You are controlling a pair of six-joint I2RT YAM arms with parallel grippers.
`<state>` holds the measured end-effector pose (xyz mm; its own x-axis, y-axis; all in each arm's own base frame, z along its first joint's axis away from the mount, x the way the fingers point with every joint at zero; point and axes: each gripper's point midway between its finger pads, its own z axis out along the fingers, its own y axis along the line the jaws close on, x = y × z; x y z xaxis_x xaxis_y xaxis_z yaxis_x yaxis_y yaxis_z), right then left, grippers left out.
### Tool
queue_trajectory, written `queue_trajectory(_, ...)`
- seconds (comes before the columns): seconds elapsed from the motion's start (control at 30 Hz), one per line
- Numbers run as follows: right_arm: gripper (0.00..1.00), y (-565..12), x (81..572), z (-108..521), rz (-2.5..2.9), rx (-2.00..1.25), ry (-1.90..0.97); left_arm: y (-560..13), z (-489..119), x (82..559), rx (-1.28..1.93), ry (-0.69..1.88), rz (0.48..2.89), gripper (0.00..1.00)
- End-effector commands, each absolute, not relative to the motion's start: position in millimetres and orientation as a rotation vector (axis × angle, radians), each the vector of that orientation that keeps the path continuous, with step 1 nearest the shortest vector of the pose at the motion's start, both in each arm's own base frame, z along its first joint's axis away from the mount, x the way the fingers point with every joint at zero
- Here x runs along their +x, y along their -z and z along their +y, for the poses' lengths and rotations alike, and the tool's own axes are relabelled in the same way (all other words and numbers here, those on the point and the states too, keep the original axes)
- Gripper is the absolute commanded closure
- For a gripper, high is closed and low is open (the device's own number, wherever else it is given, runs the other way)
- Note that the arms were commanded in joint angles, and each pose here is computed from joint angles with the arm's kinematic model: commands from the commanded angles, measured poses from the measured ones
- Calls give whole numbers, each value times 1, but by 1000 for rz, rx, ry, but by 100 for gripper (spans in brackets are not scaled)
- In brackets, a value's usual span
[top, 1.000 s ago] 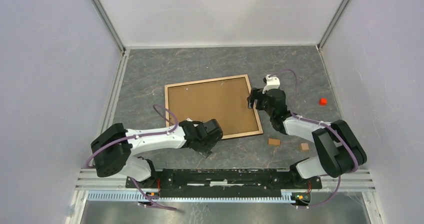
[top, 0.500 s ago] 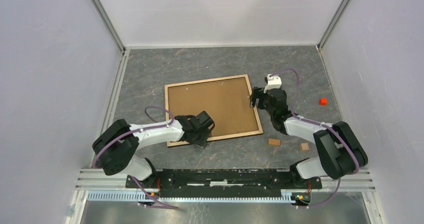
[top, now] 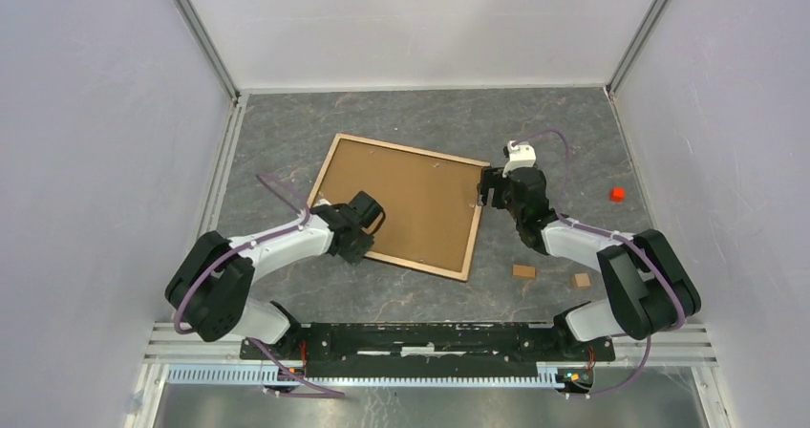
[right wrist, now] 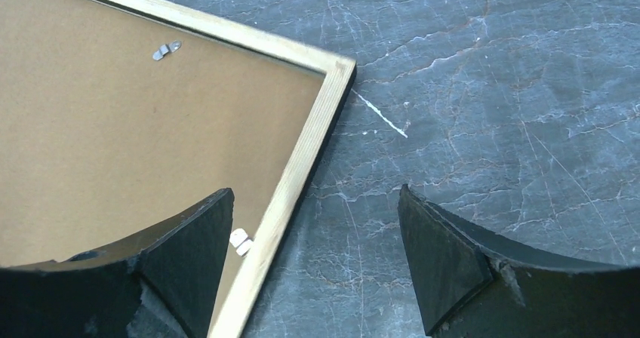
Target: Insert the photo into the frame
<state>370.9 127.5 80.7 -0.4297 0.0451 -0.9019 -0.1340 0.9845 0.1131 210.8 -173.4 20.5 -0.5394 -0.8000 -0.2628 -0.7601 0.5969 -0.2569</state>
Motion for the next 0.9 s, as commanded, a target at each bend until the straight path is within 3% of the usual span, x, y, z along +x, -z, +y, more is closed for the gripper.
queue_trajectory(0.0, 14, -107, 383, 128, 1935, -71, -192, -29, -100, 213, -583, -261, 2618, 98)
queue_trajectory(0.23, 14, -96, 388, 155, 1985, -205, -298, -62, -96, 255, 69, -378, 2672, 98)
queue_trajectory(0.37, 14, -79, 389, 176, 2052, -315, -380, -69, -92, 276, 235, -456, 2659, 98)
queue_trajectory(0.63, 22, -64, 388, 192, 2132, -366, -458, -77, -93, 328, 174, -431, 2668, 98)
queue_trajectory(0.77, 22, -64, 389, 184, 2142, -354, -408, -84, -93, 314, 16, -318, 2735, 97)
queue_trajectory(0.8, 22, -62, 389, 183, 2153, -351, -397, -86, -96, 306, -38, -253, 2731, 94)
queue_trajectory(0.87, 22, -60, 392, 182, 2166, -348, -383, -88, -100, 284, -185, -115, 2701, 75)
